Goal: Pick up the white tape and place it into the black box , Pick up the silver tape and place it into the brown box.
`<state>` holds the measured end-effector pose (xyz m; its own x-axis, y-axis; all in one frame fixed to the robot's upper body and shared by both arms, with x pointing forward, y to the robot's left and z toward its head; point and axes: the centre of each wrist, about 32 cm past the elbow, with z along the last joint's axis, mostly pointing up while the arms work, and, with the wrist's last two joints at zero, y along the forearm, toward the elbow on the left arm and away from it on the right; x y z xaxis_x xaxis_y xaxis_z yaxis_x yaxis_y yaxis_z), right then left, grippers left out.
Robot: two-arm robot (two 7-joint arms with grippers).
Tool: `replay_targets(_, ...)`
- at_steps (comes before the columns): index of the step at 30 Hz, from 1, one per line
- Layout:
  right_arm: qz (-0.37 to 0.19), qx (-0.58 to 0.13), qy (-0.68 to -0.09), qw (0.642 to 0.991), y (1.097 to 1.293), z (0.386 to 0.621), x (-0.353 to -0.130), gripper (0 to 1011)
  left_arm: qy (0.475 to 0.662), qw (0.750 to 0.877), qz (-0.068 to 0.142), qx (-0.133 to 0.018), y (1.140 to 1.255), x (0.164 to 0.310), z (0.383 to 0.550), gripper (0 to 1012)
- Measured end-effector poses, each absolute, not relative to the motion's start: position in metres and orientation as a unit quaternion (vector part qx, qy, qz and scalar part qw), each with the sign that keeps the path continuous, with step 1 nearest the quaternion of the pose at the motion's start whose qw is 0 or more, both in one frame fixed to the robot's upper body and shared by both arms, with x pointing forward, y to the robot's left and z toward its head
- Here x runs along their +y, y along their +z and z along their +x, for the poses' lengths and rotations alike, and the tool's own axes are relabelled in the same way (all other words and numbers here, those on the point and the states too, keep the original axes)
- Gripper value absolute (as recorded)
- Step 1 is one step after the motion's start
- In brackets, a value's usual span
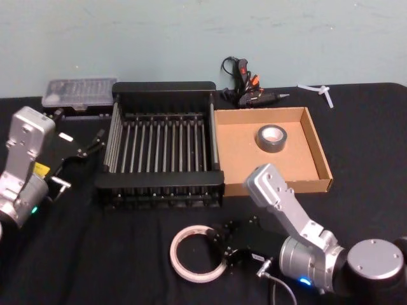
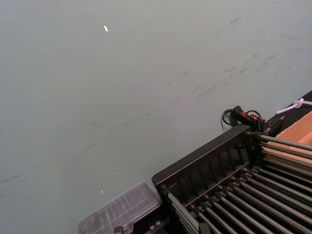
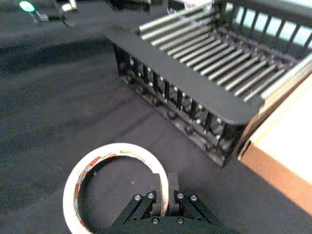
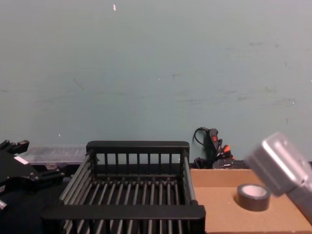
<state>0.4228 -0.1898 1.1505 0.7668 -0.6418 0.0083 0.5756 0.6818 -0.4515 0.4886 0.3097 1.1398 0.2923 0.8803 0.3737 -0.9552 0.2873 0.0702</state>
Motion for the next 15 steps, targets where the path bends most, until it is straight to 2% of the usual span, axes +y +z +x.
replay_targets(15, -0.157, 0.025, -0.315, 0.936, 1.187, 0.432, -0.206, 94, 0.58, 0.791, 0.141, -0.132, 1.14, 0.31, 0.489, 1001)
